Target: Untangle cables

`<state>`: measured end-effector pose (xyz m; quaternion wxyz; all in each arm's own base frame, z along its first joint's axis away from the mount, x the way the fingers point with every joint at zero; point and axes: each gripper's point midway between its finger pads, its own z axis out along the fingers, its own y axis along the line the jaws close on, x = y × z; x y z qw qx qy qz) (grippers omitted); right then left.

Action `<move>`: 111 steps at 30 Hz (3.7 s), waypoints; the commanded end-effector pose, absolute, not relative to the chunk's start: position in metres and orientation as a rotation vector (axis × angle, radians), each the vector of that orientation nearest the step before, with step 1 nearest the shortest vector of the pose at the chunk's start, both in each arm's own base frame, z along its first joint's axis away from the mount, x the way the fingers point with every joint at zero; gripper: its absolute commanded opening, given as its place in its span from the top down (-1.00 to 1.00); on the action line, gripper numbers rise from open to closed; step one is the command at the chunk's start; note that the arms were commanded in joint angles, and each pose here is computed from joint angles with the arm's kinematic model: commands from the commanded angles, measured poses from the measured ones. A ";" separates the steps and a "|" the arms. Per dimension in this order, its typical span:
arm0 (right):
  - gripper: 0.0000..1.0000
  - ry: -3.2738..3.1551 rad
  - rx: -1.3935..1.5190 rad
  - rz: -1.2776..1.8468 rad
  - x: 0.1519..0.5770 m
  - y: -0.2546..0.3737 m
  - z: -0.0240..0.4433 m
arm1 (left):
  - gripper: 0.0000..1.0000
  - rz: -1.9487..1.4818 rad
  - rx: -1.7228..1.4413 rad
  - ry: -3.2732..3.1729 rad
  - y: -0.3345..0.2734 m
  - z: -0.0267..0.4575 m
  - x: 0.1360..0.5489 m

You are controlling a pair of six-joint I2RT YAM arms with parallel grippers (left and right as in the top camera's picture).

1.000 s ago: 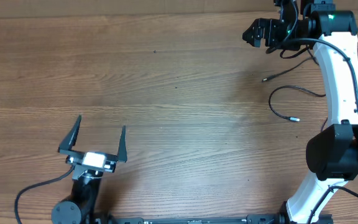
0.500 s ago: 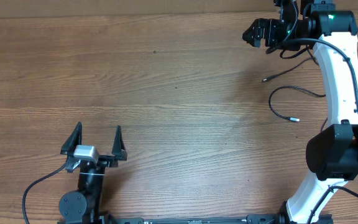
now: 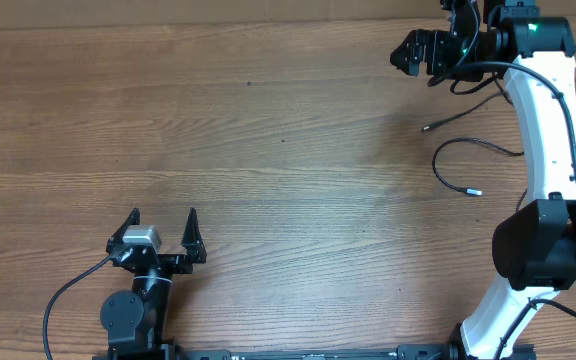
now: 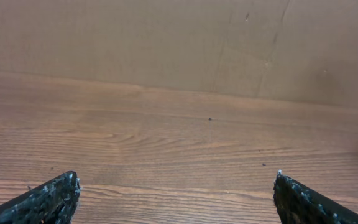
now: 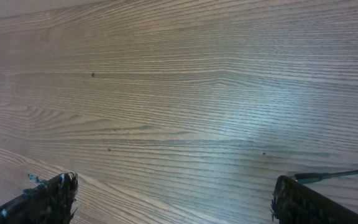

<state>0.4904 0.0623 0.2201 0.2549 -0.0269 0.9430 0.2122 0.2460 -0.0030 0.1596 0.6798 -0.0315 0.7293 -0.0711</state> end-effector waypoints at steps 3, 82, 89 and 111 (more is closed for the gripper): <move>-1.00 2.507 -0.096 0.560 0.491 0.062 0.242 | -1.00 -0.165 -0.091 1.634 -0.002 0.159 0.246; -1.00 2.656 0.016 0.582 0.385 0.045 0.289 | -0.99 -0.165 -0.092 1.635 -0.002 0.159 0.246; -1.00 2.529 -0.008 0.470 0.376 0.037 0.323 | -0.99 -0.165 -0.091 1.635 -0.002 0.159 0.246; -1.00 1.685 -0.337 0.479 0.336 0.109 0.269 | -1.00 -0.165 -0.092 1.635 -0.002 0.159 0.246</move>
